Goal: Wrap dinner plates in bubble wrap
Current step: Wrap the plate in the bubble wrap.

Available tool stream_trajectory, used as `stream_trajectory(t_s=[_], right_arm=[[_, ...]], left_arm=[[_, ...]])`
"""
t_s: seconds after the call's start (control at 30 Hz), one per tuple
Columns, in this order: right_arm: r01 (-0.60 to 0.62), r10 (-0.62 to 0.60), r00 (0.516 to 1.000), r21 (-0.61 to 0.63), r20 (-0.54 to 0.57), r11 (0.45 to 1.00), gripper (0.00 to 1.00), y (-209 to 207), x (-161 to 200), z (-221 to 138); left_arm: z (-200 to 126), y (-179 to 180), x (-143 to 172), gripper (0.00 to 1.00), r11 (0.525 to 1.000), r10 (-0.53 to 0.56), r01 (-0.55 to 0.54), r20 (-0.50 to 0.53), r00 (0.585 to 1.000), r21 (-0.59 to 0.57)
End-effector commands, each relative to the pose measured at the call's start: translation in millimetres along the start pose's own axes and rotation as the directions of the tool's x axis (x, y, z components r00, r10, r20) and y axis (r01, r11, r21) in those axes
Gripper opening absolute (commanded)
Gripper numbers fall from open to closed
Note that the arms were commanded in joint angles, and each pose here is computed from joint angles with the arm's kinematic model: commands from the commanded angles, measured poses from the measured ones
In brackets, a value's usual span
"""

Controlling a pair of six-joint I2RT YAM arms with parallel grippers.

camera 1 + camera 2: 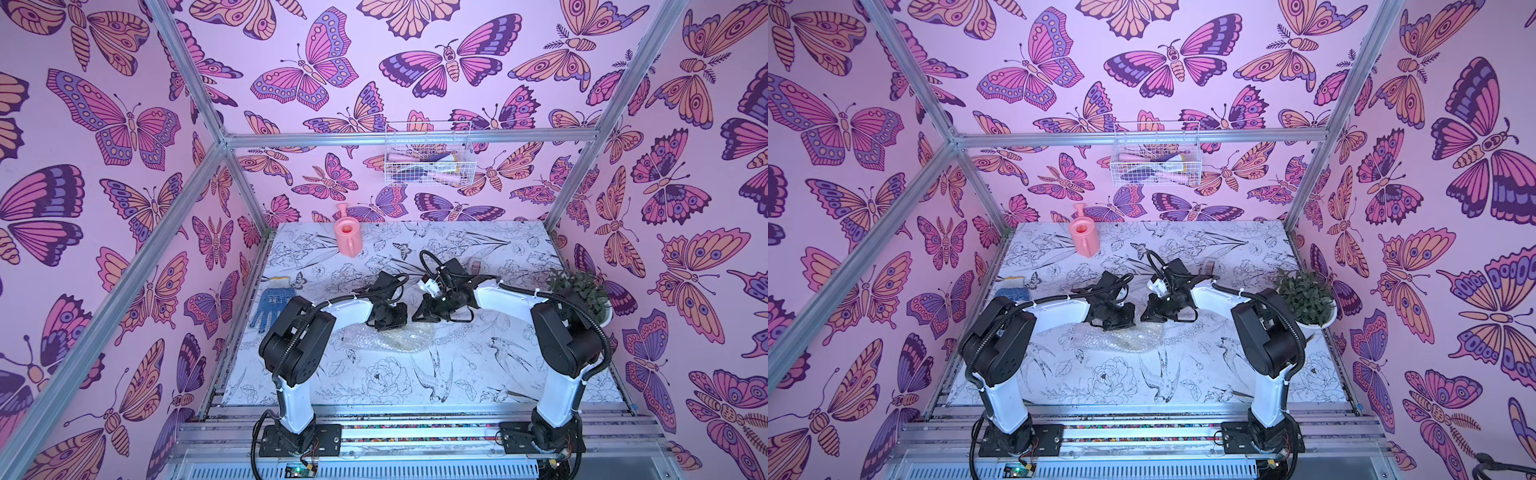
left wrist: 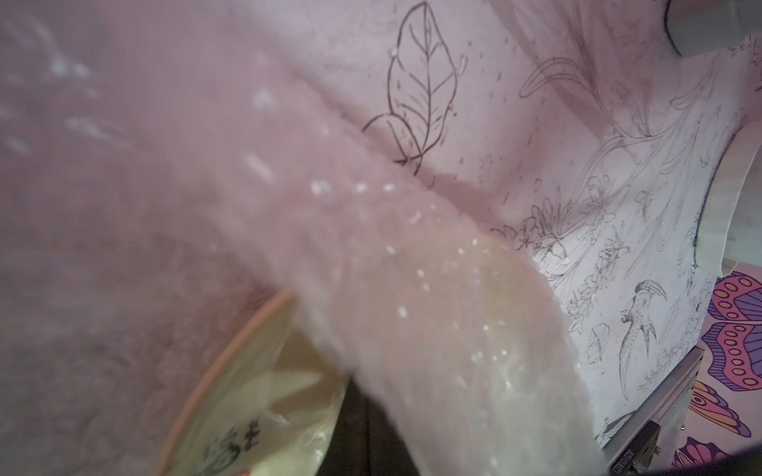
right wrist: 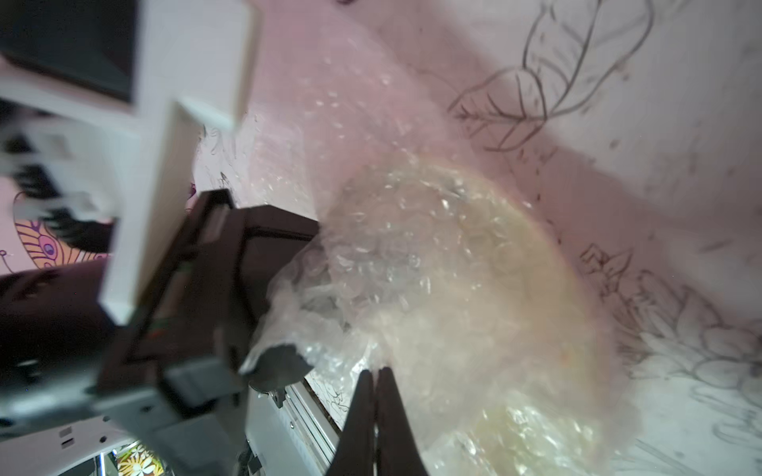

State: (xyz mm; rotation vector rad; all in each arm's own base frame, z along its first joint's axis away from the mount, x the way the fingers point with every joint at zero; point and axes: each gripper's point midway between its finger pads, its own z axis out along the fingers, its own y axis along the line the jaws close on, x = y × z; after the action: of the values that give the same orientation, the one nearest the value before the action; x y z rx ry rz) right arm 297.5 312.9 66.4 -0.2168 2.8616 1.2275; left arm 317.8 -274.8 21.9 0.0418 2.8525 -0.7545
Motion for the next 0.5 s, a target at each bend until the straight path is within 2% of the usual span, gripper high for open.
stream_trajectory(t_s=[0.0,0.27,0.47], right_arm=[[-0.011,0.010,0.999,-0.024,-0.049,1.000,0.00,3,15,17],[-0.044,0.051,0.995,0.081,-0.090,0.996,0.00,-29,22,40],[-0.063,0.078,0.993,0.165,-0.084,0.984,0.00,-50,24,45]], left_arm=[[23,71,68,0.00,0.966,-0.110,0.058,-0.198,0.974,-0.251],[13,67,61,0.00,0.967,-0.102,0.060,-0.157,0.982,-0.247],[-41,44,31,0.00,0.974,-0.053,0.042,-0.043,0.998,-0.224]])
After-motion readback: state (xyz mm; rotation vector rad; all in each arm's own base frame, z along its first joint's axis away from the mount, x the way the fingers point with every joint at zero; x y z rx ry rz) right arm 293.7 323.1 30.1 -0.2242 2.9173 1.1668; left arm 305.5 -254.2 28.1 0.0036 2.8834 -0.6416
